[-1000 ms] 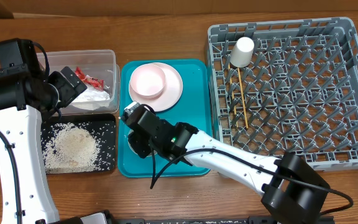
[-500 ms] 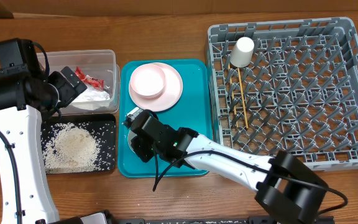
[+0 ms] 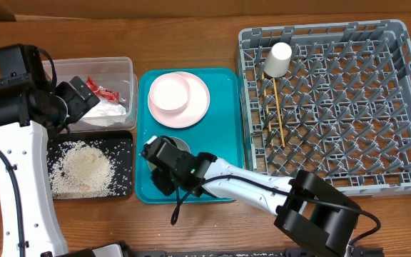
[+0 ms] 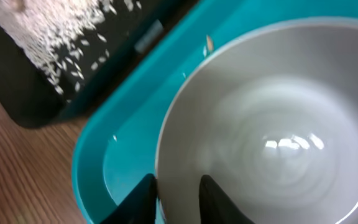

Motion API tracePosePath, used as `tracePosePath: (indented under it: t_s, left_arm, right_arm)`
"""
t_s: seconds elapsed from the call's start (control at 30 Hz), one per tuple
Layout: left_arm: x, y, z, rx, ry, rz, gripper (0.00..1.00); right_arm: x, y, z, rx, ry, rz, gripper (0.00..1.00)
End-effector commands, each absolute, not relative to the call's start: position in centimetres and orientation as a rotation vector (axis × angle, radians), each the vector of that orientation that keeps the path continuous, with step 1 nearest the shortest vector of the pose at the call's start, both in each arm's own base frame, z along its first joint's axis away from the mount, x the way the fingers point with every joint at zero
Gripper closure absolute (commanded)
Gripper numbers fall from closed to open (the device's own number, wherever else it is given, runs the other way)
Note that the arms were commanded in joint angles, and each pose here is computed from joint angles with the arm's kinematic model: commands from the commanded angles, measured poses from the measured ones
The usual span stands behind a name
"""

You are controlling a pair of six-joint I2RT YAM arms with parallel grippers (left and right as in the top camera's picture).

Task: Sort waste into correct bins and load items into the dishwasher
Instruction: 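Move the right gripper to the white bowl on the teal tray and grasp it, then carry the white bowl into the rack's top left area and lower it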

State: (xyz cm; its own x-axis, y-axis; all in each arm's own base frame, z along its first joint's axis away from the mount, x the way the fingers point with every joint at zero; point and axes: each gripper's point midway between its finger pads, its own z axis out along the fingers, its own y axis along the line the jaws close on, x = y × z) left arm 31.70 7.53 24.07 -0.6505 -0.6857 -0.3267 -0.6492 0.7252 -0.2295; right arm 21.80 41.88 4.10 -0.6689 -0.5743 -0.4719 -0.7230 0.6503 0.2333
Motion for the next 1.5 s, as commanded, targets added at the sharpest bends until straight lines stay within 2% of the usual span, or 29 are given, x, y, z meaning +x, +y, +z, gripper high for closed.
tracePosePath:
  t_s: [0.0, 0.07, 0.33, 0.73, 0.9, 1.23, 1.47]
  left_arm:
    - [31.8, 7.5, 23.9, -1.036, 2.542, -0.133, 0.0]
    - [31.7, 7.5, 23.9, -1.036, 2.542, -0.133, 0.0]
    - [31.7, 7.5, 23.9, -1.036, 2.542, -0.133, 0.0]
    - [31.7, 7.5, 23.9, -1.036, 2.542, -0.133, 0.0]
    - [31.7, 7.5, 23.9, -1.036, 2.542, -0.133, 0.0]
    - [31.7, 7.5, 23.9, -1.036, 2.542, -0.133, 0.0]
    - [31.7, 7.5, 23.9, -1.036, 2.542, -0.133, 0.0]
  right_arm:
    - [21.7, 41.7, 4.1, -1.026, 2.51, 0.556, 0.82]
    - [21.8, 41.6, 4.0, -1.022, 2.51, 0.542, 0.87]
    - [23.4, 39.8, 4.0, -0.97, 2.512, 0.359, 0.89]
    - [23.9, 39.0, 4.1, -0.926, 2.528, 0.299, 0.85]
    - [24.0, 39.3, 4.7, -0.922, 2.52, 0.309, 0.94]
    - [24.2, 39.5, 11.2, -0.857, 2.438, 0.407, 0.96]
    - [26.3, 36.3, 19.0, -0.702, 2.345, 0.515, 0.96]
